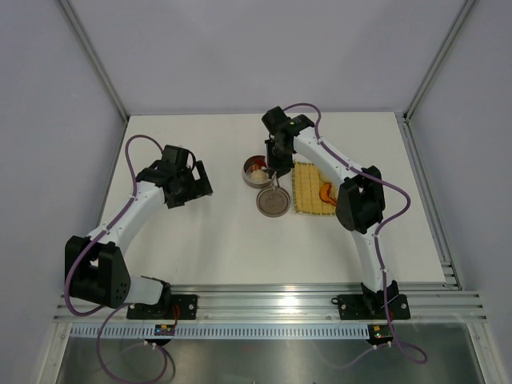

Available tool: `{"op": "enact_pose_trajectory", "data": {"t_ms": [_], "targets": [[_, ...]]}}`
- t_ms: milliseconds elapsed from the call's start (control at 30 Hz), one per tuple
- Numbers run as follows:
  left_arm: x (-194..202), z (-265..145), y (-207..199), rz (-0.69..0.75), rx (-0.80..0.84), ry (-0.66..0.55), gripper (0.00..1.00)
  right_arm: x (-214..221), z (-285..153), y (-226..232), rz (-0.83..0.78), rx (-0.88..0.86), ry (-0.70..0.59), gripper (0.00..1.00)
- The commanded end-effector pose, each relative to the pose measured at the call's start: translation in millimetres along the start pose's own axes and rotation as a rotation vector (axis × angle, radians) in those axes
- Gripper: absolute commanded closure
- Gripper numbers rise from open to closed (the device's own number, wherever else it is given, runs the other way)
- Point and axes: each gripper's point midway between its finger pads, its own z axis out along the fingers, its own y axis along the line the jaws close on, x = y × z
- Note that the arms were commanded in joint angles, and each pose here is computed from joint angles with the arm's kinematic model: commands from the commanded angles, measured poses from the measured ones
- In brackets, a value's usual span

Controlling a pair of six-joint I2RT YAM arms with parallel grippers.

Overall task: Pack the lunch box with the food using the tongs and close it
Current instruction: Place the fake food in the packing box.

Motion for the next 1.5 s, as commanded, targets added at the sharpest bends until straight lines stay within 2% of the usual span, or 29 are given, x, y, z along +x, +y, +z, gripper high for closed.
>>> {"op": "enact_pose_trajectory", "data": {"t_ms": [0, 133, 467, 833, 1467], "targets": [[-9.9, -9.7, -1.5, 0.005, 0.018, -0.050, 0.01, -18.5, -41.0, 10.9, -0.026, -0.037, -0.099, 0.69], [-11.3, -10.1, -1.5, 0.003, 0.017, -0.052, 0.01, -22.0, -45.7, 13.0, -0.024, -0.045, -0.114, 0.69], [-12.5, -11.4, -0.5, 0.006, 0.010, -0.056, 0.01, -23.0, -18.3, 20.1, -0.039, -0.055, -0.070, 0.69], [-10.9, -9.6, 1.9, 0.003, 0.002, -0.049, 0.01, -1.3, 15.1, 28.1, -0.069, -0.058, 0.017, 0.70], [-10.3, -10.2, 2.5, 0.001, 0.001, -0.049, 0.01, -23.3, -30.9, 34.9, -0.065, -0.068, -0.106, 0.70]]}}
